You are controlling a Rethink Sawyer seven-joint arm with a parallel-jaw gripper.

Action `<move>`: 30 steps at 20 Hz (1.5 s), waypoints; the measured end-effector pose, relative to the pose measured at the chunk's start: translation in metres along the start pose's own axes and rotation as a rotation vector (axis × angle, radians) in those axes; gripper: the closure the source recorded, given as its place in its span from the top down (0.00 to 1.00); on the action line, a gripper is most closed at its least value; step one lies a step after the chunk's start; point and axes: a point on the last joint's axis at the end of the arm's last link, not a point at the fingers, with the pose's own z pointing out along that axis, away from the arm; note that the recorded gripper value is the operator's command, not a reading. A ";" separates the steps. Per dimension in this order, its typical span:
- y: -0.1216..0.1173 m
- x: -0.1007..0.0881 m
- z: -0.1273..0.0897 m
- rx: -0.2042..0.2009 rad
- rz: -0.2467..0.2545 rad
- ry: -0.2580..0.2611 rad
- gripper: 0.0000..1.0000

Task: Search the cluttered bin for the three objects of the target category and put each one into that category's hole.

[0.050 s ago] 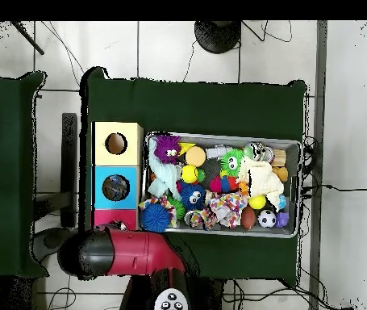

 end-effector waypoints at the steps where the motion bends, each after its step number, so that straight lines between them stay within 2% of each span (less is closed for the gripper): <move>1: -0.001 0.000 0.001 0.002 0.000 0.000 0.00; 11: -0.024 0.002 0.024 0.060 0.002 -0.052 0.00; 30: -0.024 0.000 0.023 0.066 -0.008 -0.066 0.00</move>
